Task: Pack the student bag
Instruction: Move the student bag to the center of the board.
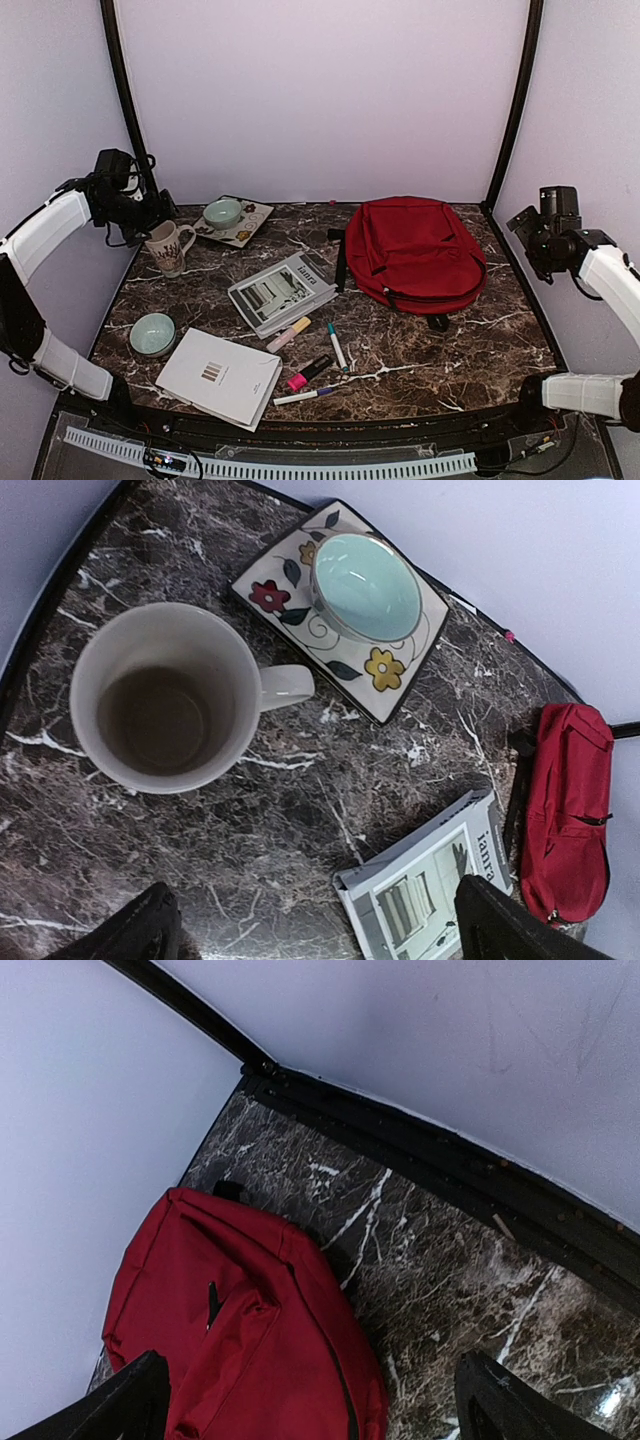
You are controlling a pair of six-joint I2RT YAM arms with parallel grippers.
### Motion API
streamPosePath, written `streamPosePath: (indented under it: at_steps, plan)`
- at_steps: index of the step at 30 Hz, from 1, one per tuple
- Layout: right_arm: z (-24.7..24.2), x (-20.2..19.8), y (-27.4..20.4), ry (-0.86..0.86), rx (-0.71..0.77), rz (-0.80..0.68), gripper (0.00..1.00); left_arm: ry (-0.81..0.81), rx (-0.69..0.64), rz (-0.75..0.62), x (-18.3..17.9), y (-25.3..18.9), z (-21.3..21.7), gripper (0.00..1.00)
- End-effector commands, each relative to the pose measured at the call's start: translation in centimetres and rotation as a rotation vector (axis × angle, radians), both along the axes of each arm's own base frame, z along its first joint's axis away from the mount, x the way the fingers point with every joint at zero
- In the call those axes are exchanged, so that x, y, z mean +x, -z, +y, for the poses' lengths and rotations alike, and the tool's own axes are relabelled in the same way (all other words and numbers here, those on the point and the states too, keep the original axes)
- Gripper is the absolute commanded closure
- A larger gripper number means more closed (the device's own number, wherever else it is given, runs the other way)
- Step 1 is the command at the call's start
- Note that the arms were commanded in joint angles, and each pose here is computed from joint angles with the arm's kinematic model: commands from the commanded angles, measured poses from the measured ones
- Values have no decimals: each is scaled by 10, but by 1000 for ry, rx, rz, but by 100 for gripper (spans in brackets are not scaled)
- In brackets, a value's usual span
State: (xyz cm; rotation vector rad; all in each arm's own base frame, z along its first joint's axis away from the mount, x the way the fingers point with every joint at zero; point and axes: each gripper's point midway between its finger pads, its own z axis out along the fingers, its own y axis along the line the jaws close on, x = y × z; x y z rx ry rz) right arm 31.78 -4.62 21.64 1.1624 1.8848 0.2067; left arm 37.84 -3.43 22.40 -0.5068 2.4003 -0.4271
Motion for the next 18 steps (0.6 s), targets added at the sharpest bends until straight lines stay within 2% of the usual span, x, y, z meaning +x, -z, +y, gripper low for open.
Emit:
streamPosePath:
  at_steps: [1,9,18]
  plan:
    - [12,-8,12,13,74,-7,0,25,-112,-29,10,-16,-17,1]
    - [26,-10,16,-89,78,-39,0,83,-115,-27,12,-16,-31,1]
    - [46,-11,57,-158,179,66,0,186,-95,3,3,-9,-58,2]
